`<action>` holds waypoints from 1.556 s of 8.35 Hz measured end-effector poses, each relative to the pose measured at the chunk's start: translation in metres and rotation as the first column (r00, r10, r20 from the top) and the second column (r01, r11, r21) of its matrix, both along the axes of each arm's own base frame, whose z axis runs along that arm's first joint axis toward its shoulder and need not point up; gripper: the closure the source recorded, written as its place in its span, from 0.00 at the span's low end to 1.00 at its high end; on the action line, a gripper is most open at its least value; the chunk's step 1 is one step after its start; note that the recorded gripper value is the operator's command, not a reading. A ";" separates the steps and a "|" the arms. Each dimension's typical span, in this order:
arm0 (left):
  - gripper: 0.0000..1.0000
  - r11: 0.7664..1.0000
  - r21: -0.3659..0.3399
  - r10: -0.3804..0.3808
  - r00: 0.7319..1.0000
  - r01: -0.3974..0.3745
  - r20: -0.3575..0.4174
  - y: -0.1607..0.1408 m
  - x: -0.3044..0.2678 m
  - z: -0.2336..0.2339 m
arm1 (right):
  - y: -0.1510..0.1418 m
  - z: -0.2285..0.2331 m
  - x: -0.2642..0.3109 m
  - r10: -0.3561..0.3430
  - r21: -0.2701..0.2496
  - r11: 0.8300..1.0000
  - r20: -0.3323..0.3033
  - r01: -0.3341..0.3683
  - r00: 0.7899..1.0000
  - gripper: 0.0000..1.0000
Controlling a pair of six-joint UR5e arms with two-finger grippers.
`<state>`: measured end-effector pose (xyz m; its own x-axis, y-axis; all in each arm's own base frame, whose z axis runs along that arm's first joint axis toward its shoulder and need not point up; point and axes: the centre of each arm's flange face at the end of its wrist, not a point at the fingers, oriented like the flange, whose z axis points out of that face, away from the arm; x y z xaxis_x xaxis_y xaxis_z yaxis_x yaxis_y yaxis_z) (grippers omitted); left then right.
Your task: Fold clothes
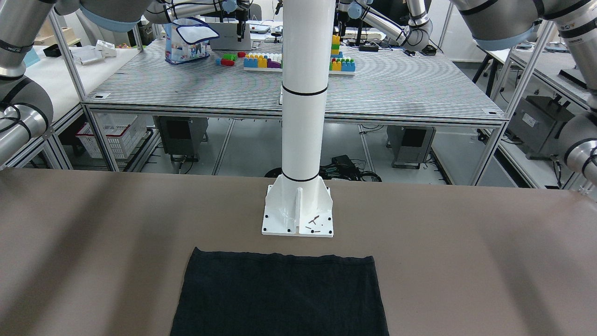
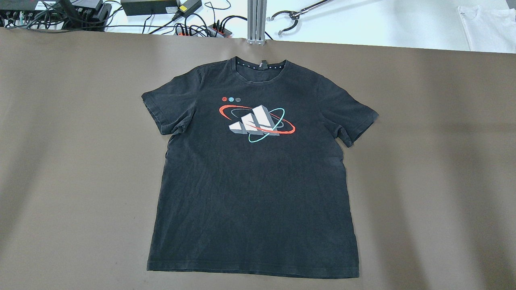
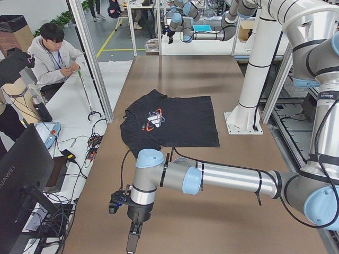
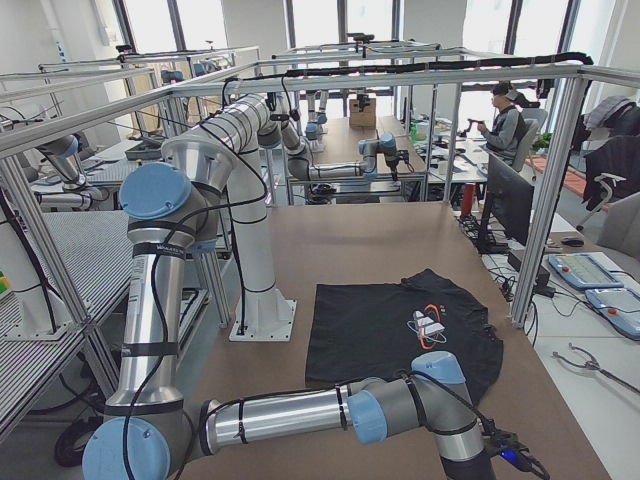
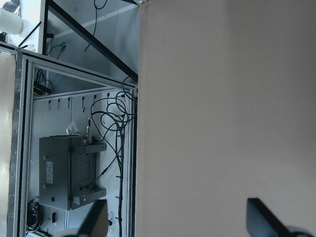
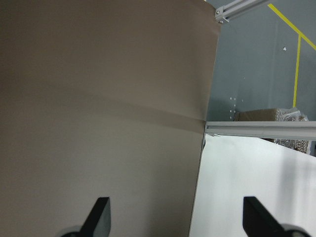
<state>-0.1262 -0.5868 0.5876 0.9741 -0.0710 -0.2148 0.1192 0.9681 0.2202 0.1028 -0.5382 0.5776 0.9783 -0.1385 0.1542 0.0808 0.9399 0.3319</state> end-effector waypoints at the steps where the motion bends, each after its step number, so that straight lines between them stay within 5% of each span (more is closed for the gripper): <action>1: 0.00 1.000 0.028 0.004 1.000 -0.004 -0.005 -0.004 0.002 -0.002 | 0.000 0.000 0.000 -0.001 -0.002 1.000 -0.001 0.001 1.000 0.06; 7: 0.00 0.981 0.190 0.059 0.992 -0.036 -0.115 -0.044 0.021 -0.066 | -0.001 -0.003 -0.005 -0.001 0.018 1.000 0.009 0.001 1.000 0.07; 9: 0.00 0.965 0.239 0.145 0.978 -0.107 -0.148 -0.063 0.072 -0.092 | -0.020 -0.020 -0.039 -0.041 0.059 0.997 0.025 0.040 0.999 0.06; 13: 0.00 0.926 0.319 0.289 0.922 -0.201 -0.257 -0.097 0.199 -0.126 | -0.068 -0.080 -0.187 -0.057 0.070 0.997 0.197 0.044 0.979 0.06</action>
